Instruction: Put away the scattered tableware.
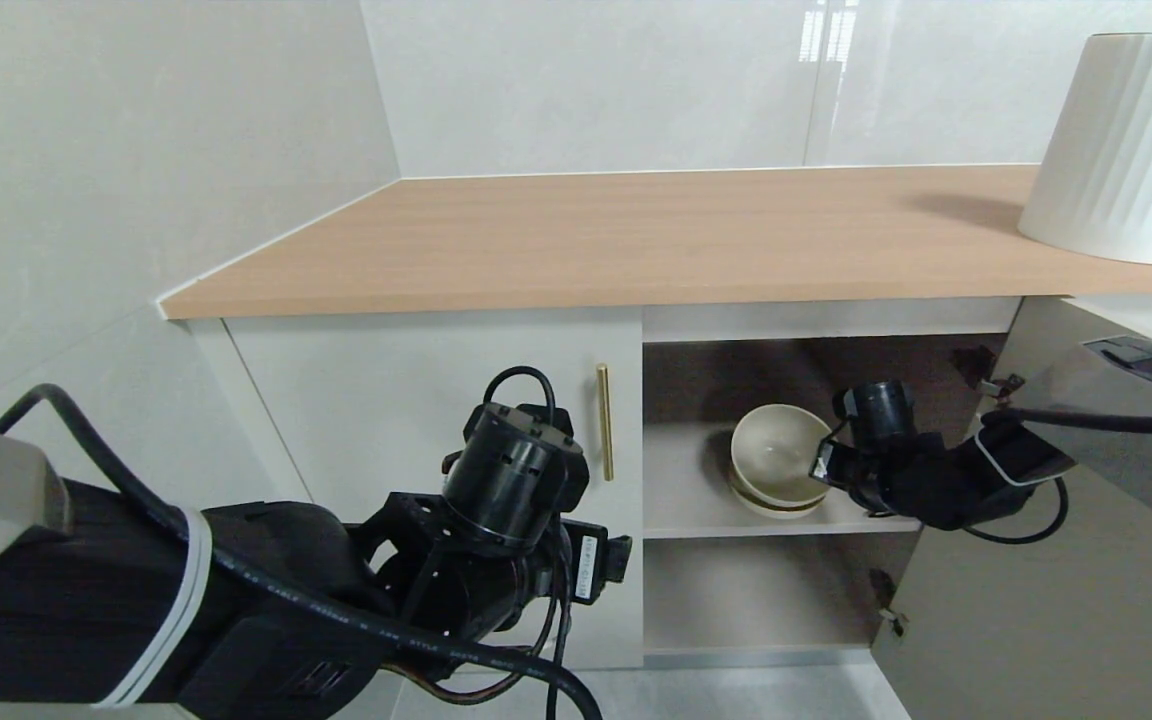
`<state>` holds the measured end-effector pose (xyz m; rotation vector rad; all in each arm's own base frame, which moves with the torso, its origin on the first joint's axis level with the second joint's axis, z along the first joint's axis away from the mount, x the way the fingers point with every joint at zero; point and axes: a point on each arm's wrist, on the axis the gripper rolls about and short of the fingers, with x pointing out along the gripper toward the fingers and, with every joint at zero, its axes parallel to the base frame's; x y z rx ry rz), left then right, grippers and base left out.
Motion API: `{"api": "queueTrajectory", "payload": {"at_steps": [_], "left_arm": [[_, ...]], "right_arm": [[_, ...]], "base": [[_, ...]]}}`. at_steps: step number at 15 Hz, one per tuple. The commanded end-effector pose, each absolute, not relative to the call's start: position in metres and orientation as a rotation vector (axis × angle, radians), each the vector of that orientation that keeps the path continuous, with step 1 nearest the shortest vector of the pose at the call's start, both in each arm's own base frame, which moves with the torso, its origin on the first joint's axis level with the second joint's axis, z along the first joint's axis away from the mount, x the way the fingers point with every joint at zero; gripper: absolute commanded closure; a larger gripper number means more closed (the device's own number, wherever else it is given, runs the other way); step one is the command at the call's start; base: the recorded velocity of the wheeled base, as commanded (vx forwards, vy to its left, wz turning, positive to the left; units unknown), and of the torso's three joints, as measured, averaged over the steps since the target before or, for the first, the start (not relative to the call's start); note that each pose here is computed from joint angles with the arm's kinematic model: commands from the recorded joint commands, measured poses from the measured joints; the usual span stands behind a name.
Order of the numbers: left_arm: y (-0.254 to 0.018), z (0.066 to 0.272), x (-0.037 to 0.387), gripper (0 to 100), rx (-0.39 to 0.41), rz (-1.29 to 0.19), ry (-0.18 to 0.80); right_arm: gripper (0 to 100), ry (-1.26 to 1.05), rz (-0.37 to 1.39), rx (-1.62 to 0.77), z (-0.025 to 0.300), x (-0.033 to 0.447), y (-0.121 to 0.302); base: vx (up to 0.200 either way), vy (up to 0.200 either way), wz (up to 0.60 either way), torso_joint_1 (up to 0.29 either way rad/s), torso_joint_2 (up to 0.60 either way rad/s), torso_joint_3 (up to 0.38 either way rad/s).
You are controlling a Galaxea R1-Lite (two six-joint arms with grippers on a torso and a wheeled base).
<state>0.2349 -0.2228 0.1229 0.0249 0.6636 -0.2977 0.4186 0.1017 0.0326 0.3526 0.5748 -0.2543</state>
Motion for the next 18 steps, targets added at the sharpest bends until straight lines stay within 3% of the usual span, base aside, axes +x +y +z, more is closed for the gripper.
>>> {"api": "queueTrajectory", "payload": {"at_steps": [1,15,16,18], "left_arm": [[-0.2228,0.1229,0.2350,0,0.024,-0.297,0.663],[-0.2226,0.1234,0.2349,0,0.022,-0.295,0.662],[-0.2226,0.1234,0.2349,0,0.024,-0.296,0.662],[-0.2227,0.1234,0.2349,0,0.023,-0.297,0.662]], "right_arm": [[100,0.574,-0.254,0.353,0.0321,0.4191,0.1019],[100,0.581,-0.244,0.347,0.0313,0.4172,0.1069],[0,0.583,-0.244,0.346,0.0303,0.4169,0.1068],[0,0.582,-0.244,0.347,0.0306,0.4172,0.1069]], "base": [[0.000,0.000,0.00,0.000,0.00,0.000],[0.000,0.000,0.00,0.000,0.00,0.000],[0.000,0.000,0.00,0.000,0.00,0.000],[0.000,0.000,0.00,0.000,0.00,0.000]]}}
